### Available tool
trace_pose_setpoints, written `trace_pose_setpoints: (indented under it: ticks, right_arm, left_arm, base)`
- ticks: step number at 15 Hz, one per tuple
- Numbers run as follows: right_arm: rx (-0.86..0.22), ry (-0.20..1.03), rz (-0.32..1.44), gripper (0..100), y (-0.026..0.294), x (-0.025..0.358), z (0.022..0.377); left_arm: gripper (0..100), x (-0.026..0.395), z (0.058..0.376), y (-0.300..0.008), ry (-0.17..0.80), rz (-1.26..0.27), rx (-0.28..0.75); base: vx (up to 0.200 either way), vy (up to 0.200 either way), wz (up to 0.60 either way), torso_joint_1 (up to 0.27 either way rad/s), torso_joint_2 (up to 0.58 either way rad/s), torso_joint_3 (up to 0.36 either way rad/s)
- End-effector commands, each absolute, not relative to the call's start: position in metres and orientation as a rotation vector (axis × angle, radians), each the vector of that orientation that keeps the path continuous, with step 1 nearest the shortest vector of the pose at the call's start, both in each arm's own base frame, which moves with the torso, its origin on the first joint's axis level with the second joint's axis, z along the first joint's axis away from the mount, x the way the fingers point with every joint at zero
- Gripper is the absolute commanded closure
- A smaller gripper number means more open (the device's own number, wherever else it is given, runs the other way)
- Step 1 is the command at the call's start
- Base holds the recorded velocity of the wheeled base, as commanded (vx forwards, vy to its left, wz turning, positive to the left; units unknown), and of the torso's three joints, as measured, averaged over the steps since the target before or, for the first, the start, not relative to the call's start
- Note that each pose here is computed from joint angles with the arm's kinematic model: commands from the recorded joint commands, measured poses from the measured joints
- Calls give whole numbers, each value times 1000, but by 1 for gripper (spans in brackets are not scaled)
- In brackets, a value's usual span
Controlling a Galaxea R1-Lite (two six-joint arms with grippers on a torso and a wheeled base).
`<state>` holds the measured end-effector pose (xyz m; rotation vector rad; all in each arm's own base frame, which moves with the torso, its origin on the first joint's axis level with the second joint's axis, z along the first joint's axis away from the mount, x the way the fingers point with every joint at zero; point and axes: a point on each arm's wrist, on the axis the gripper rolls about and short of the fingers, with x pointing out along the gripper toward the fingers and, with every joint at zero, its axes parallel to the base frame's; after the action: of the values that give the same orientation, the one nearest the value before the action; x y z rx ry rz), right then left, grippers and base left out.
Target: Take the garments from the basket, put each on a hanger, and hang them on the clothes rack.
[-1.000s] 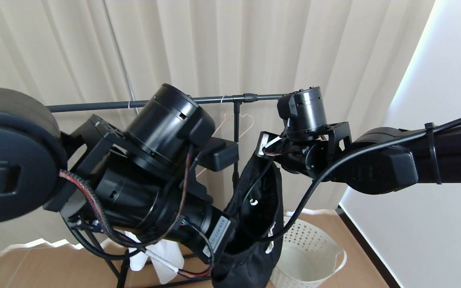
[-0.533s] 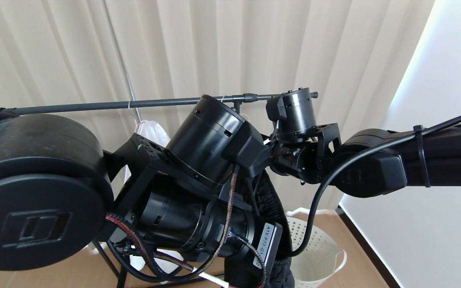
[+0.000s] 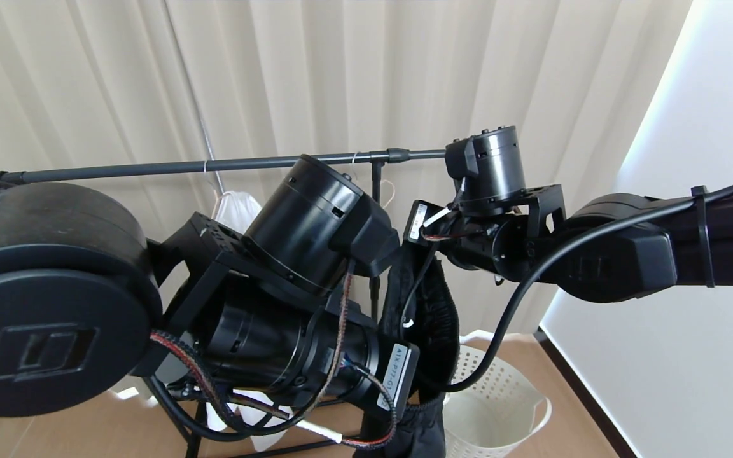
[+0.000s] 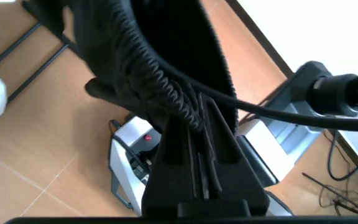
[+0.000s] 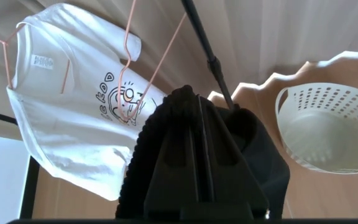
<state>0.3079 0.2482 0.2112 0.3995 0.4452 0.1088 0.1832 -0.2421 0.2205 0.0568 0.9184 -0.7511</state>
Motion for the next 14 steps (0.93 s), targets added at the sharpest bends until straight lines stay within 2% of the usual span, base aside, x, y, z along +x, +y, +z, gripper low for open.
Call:
trace_pose_setpoints:
  ticks: [1, 9, 14]
  right_arm:
    - [389, 428, 101, 100, 239, 305, 218]
    - [264, 400, 110, 100, 213, 282, 234]
    - [200, 397, 69, 100, 211, 281, 227]
  left_arm:
    - [100, 184, 221, -231, 905, -706, 59]
    - [100, 222, 221, -196, 849, -500, 65]
    - [100, 239, 220, -184, 798, -470, 68]
  base:
    - [0, 0, 0, 0, 0, 0]
    - [0, 0, 0, 0, 0, 0]
    - [0, 0, 0, 0, 0, 0]
